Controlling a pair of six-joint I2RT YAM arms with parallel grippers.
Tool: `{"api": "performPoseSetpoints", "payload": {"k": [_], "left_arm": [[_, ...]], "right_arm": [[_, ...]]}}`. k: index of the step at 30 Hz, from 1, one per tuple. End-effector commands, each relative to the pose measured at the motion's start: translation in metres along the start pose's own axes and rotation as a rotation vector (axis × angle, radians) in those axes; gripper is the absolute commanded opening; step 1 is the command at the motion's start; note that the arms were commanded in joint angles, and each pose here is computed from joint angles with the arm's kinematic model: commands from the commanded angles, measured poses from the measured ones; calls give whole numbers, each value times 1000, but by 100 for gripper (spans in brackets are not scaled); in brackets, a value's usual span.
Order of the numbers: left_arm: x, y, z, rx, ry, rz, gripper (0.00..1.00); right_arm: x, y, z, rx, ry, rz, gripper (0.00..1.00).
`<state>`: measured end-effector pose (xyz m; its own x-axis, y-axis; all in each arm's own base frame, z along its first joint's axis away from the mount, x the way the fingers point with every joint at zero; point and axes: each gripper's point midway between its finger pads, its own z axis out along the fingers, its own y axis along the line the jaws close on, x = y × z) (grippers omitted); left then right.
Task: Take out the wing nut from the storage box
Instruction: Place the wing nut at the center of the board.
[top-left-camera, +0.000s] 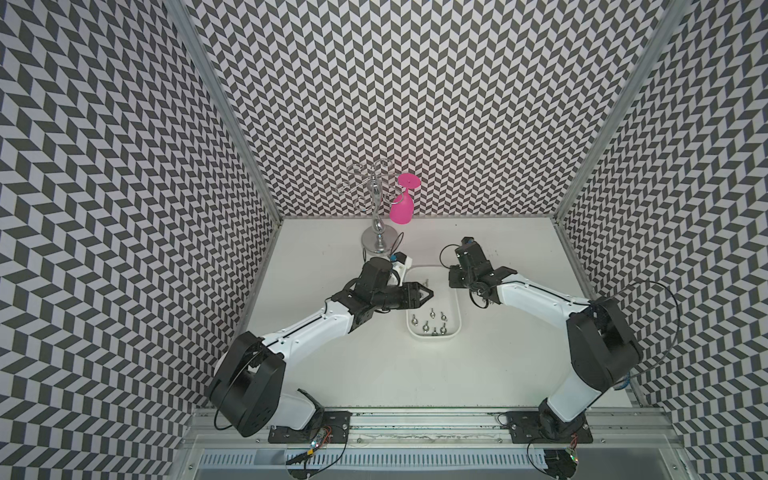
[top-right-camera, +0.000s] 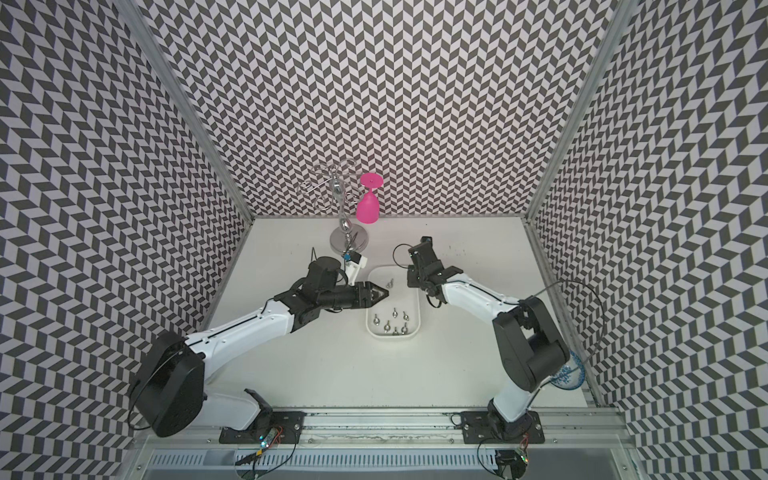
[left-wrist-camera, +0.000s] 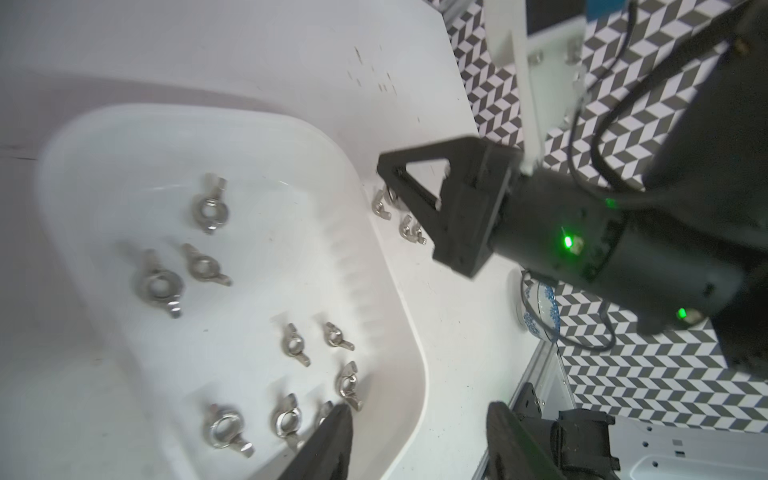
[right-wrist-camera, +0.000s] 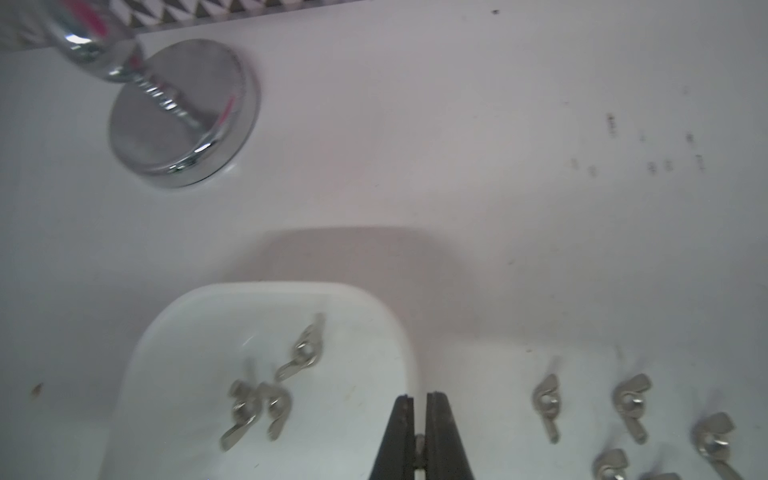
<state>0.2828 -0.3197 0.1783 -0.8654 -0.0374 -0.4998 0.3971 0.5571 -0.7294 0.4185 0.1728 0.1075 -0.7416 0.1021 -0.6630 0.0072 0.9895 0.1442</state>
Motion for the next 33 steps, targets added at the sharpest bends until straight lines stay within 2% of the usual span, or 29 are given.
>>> {"api": "performPoseSetpoints", "payload": {"k": [1, 5, 10, 26, 33], "left_arm": [[-5, -26, 14, 65, -10, 27, 55], [3, -34, 27, 95, 18, 51, 56], [9, -33, 39, 110, 63, 48, 55], [14, -25, 42, 87, 81, 45, 55], [15, -21, 40, 66, 81, 48, 55]], "right_arm": [[-9, -33, 27, 72, -26, 49, 0], [-6, -62, 50, 130, -7, 78, 0], [-4, -75, 68, 174, 24, 87, 0], [16, -85, 83, 187, 89, 88, 1], [13, -82, 79, 167, 86, 88, 15]]}}
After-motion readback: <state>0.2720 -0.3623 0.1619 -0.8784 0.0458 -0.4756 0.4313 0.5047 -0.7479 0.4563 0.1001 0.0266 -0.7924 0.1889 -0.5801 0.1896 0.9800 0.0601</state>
